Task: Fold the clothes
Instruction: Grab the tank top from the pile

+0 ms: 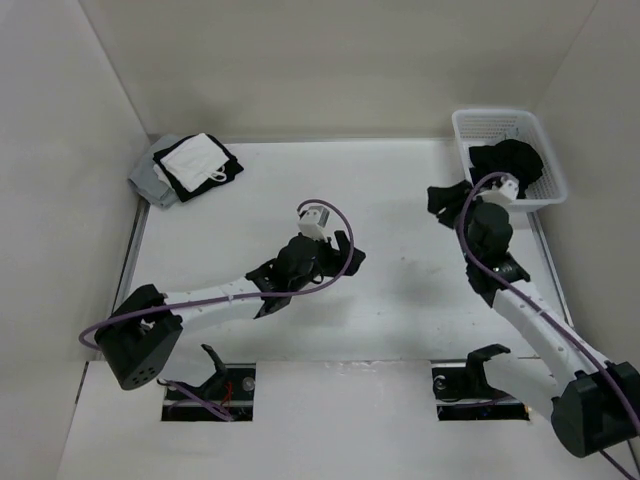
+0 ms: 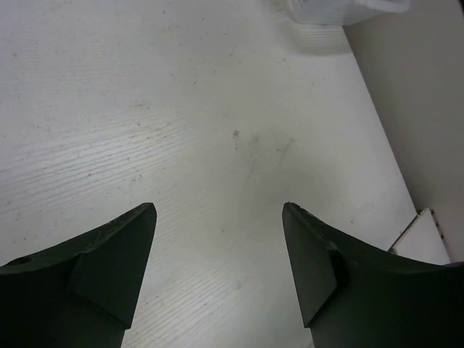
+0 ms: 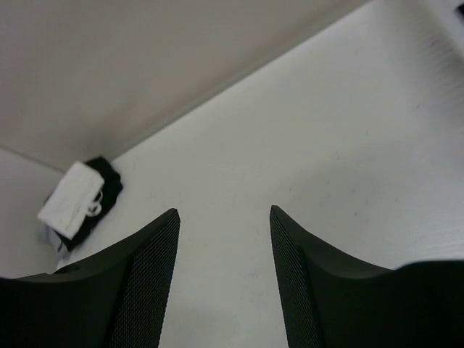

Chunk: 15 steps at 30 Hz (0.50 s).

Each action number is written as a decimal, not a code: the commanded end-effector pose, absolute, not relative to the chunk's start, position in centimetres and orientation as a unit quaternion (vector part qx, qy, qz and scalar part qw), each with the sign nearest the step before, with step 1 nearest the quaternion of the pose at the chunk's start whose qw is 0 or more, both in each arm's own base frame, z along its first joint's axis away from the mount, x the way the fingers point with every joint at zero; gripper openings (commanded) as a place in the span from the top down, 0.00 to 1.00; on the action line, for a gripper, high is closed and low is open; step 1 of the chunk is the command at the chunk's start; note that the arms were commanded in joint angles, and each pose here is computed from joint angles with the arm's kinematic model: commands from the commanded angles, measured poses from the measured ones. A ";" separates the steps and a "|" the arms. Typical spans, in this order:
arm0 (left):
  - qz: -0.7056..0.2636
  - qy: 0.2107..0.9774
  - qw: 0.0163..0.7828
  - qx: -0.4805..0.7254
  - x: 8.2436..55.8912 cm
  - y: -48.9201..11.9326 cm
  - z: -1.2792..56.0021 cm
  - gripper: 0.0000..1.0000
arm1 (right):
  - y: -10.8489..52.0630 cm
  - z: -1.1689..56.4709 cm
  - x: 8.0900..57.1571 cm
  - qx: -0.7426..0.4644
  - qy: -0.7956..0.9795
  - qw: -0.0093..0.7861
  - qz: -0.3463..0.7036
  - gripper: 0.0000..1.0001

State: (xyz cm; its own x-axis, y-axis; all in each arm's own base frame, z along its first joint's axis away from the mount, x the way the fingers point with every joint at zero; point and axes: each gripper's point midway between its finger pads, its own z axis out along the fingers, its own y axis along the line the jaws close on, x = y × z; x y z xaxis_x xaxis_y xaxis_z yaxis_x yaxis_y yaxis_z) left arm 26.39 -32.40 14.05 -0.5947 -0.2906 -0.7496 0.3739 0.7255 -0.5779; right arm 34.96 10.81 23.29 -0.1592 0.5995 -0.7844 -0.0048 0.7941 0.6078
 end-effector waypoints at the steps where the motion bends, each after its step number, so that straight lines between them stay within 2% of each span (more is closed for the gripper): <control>1: -0.406 0.778 0.476 0.044 25.9 -33.0 17.7 0.30 | 6.4 28.8 37.1 0.242 0.681 0.661 0.201 0.44; 5: -0.403 0.778 0.477 0.060 25.7 -32.8 16.9 0.30 | 2.0 31.9 39.3 0.280 0.654 0.683 0.167 0.55; 6: -0.399 0.779 0.479 0.067 25.6 -32.7 16.5 0.30 | 1.3 32.1 40.0 0.284 0.653 0.684 0.159 0.64; 7: -0.398 0.779 0.480 0.069 25.5 -32.7 16.2 0.30 | 1.1 32.1 40.2 0.283 0.656 0.683 0.153 0.66; 11: -0.398 0.776 0.484 0.068 25.6 -32.4 15.3 0.34 | -1.1 31.3 41.4 0.293 0.674 0.670 0.105 0.92; 13: -0.397 0.776 0.485 0.070 25.6 -32.2 15.2 0.37 | -3.9 30.4 42.3 0.318 0.678 0.659 0.069 0.97; 15: -0.395 0.777 0.485 0.073 25.6 -32.2 15.1 0.42 | -7.4 29.3 43.6 0.344 0.682 0.644 0.031 0.96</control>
State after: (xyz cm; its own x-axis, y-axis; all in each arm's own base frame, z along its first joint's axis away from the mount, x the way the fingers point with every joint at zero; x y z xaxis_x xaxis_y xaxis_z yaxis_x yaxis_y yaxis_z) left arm 25.20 -31.70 13.55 -0.5675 -0.2505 -0.7844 0.4459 0.7073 -0.5485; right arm 42.21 -2.20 28.89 0.0353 0.5528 -0.8326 0.3022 0.7882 0.5361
